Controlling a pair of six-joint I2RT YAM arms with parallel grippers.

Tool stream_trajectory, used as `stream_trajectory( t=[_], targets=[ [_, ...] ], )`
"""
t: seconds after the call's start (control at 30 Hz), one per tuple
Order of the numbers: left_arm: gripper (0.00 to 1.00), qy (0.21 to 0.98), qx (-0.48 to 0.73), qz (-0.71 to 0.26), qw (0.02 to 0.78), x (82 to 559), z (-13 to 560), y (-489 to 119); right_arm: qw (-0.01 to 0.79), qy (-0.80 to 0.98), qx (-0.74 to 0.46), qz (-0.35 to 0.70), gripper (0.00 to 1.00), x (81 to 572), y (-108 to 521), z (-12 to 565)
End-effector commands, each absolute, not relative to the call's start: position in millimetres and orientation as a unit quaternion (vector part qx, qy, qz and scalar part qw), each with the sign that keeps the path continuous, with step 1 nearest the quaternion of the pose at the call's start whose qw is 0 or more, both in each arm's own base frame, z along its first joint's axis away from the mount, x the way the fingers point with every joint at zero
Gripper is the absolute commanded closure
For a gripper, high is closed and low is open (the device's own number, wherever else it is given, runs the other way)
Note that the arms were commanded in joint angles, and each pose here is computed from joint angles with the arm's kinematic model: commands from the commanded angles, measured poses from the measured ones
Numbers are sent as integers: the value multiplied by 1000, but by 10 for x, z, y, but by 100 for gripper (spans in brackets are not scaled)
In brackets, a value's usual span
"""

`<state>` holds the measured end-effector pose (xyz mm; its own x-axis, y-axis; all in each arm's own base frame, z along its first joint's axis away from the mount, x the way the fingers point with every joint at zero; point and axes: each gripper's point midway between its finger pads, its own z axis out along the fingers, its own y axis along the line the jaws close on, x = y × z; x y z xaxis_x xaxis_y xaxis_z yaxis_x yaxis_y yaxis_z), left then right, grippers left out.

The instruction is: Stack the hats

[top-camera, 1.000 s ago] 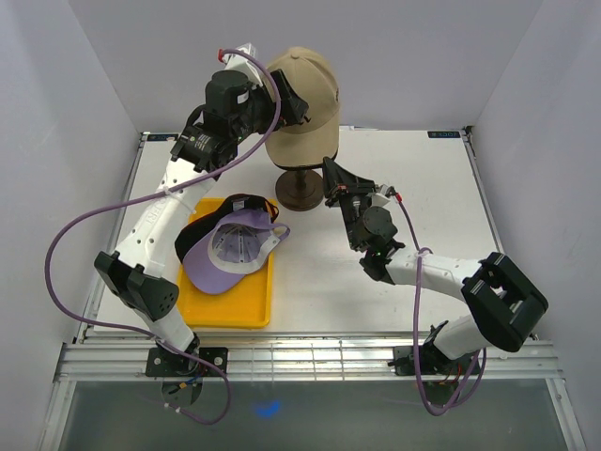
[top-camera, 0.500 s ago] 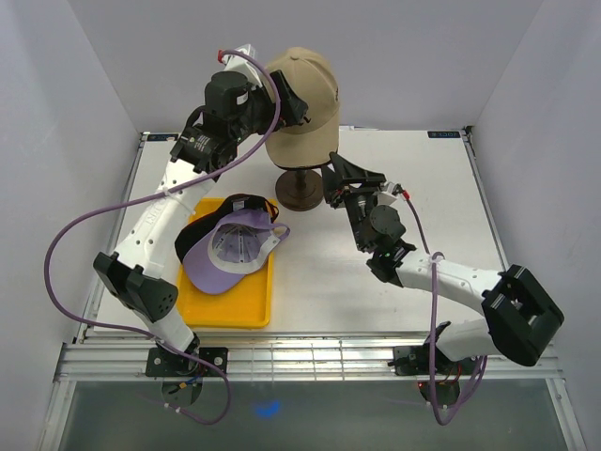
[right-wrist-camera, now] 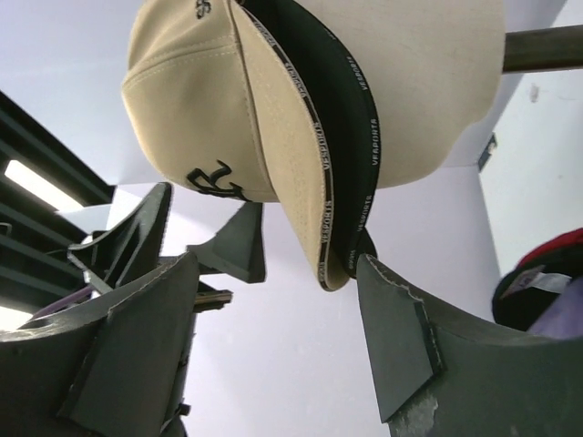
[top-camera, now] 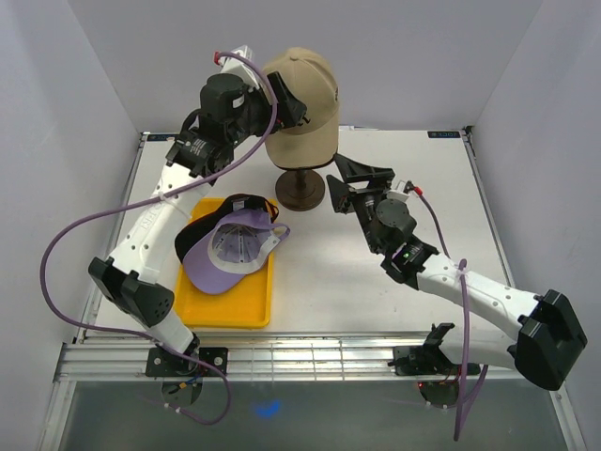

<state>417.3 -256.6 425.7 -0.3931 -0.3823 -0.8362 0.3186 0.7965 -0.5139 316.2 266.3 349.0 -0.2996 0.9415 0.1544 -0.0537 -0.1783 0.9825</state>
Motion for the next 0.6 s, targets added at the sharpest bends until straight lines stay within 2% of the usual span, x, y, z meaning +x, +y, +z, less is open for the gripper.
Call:
stream_trajectory(
  t=[0.0,0.23,0.37,0.57],
  targets=[
    [2,743,-10,-350,571,3920,4623,-2482,414,530,435,599,24,3149,2597,3551],
    [2,737,7,-364,570,3712,4698,-2444,444,577,410,549,22,3067,2440,3411],
    [2,732,7,-359,578,3520,4800,-2312,464,651,316,511,23,2964,2559,3427],
    [2,742,2,-332,582,3137,4776,-1998,382,767,188,480,32,2666,3154,2887]
  ],
)
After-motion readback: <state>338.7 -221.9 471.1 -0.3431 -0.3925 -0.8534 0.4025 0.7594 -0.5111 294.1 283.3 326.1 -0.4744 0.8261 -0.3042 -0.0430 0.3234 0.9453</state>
